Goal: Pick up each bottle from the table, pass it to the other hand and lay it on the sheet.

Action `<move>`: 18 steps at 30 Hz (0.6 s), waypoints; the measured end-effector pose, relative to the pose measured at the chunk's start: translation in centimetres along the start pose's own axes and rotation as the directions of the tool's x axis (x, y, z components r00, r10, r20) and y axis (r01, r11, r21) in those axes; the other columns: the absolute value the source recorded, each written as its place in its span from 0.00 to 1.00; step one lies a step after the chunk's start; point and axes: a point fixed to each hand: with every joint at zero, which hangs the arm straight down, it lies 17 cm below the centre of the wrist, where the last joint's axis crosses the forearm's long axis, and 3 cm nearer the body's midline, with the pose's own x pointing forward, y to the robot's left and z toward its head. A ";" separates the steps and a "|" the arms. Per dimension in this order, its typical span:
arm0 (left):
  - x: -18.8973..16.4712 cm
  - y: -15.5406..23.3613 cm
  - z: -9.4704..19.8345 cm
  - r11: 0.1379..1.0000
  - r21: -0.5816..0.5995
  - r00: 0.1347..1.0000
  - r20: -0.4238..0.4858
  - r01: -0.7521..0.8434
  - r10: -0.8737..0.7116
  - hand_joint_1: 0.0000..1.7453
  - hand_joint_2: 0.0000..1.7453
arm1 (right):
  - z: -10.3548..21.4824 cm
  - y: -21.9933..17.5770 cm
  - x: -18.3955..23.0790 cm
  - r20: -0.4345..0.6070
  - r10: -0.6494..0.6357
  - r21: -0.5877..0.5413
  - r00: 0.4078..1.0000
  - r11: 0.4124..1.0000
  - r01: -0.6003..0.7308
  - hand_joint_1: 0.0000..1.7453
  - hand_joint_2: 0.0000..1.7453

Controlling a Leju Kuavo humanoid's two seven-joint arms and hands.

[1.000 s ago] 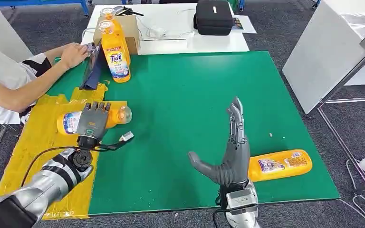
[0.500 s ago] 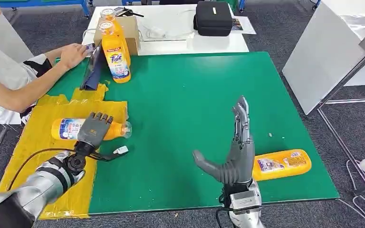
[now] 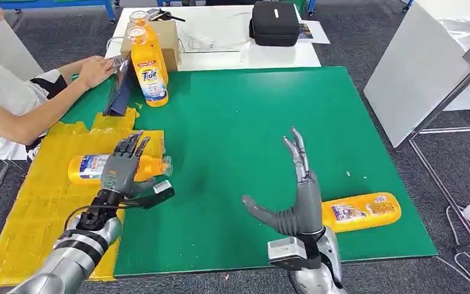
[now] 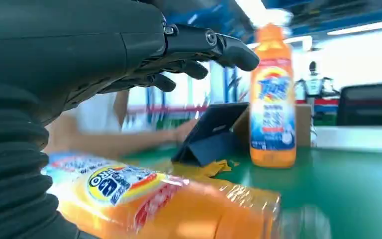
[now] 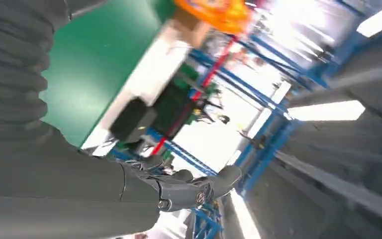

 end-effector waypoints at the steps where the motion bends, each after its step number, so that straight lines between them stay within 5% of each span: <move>1: -0.1 0.7 0.2 0.997 0.036 0.997 -0.023 -0.071 0.071 0.00 1.00 | 0.3 0.4 -0.6 -0.011 0.040 0.034 0.999 0.999 -0.040 0.00 1.00; 9: 0.2 6.9 3.4 0.829 0.313 0.859 -0.069 -0.464 0.507 0.00 1.00 | 5.2 2.3 -6.6 0.006 0.330 0.381 0.944 0.872 -0.307 0.00 1.00; 18: 0.5 10.8 4.2 0.694 0.399 0.758 0.001 -0.599 0.652 0.00 1.00 | 10.4 -0.5 -12.1 0.023 0.395 0.620 0.918 0.715 -0.323 0.00 1.00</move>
